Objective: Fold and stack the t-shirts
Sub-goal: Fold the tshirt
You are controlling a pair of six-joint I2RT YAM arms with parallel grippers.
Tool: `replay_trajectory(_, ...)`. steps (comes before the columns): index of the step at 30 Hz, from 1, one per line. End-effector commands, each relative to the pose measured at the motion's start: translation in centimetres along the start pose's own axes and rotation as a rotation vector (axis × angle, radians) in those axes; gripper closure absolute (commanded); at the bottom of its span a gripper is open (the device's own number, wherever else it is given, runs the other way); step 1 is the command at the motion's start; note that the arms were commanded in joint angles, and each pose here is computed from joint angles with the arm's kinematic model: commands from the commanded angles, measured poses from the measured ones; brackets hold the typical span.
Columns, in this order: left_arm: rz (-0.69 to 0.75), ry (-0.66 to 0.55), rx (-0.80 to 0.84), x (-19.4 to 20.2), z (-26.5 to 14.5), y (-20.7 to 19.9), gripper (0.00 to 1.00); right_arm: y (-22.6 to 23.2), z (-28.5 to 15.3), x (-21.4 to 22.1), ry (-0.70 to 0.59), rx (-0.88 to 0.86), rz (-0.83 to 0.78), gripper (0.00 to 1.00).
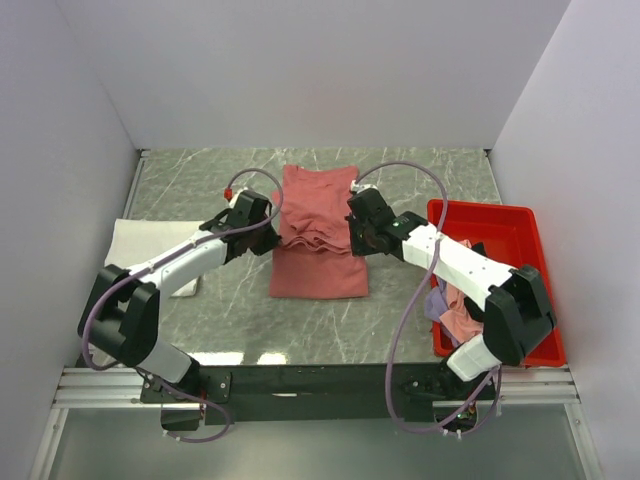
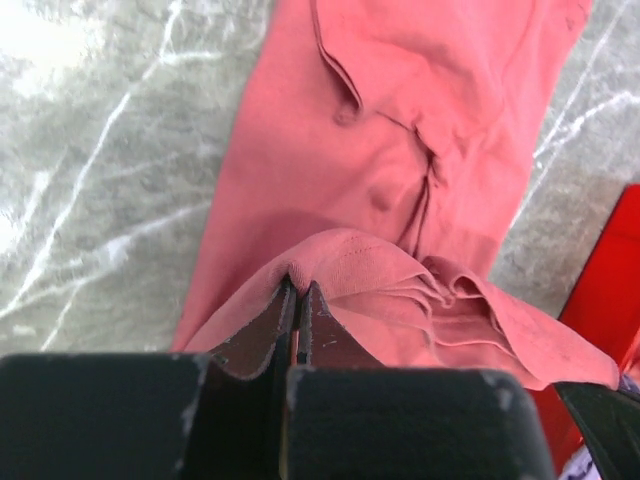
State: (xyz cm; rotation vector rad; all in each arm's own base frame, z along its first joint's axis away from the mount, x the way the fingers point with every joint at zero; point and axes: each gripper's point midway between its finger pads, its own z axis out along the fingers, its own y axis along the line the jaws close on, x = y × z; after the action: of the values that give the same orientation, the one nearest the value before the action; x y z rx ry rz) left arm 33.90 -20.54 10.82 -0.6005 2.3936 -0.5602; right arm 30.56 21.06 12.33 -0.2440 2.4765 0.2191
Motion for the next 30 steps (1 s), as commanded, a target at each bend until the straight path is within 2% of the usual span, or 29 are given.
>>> replay_trajectory(1,0.020,-0.037,0.057,-2.2,0.2,-2.0,0.99,-0.2,0.2,-3.0,-0.060,0.000,0.004,1.00)
replay_trajectory(18,0.040,0.035,0.017,-2.6,4.3,-1.6,0.99,-1.6,4.4,-3.7,0.014,0.012,0.084,1.00)
replay_trajectory(23,0.039,0.037,-0.019,-2.8,5.3,-1.1,0.94,-2.2,5.8,-3.8,0.032,0.030,0.117,1.00)
replay_trajectory(24,0.037,0.040,-0.028,-2.7,5.6,-0.9,0.91,-2.3,6.0,-3.9,0.035,0.036,0.122,1.00)
replay_trajectory(25,0.034,0.041,-0.028,-2.9,5.7,-0.9,0.84,-2.4,6.4,-3.9,0.046,0.047,0.129,0.99)
replay_trajectory(26,0.036,0.051,-0.026,-2.8,5.8,-0.9,0.80,-2.6,6.5,-4.1,0.048,0.052,0.136,0.95)
replay_trajectory(27,0.039,0.054,-0.025,-2.8,5.8,-1.0,0.74,-2.7,6.7,-4.2,0.049,0.059,0.137,0.73)
replay_trajectory(29,0.043,0.047,-0.013,-3.2,5.7,-1.4,0.52,-2.7,6.7,-4.8,0.042,0.059,0.141,0.50)
replay_trajectory(30,0.041,0.037,-0.005,-3.5,5.4,-1.7,0.44,-2.6,6.7,-5.1,0.038,0.059,0.145,0.32)
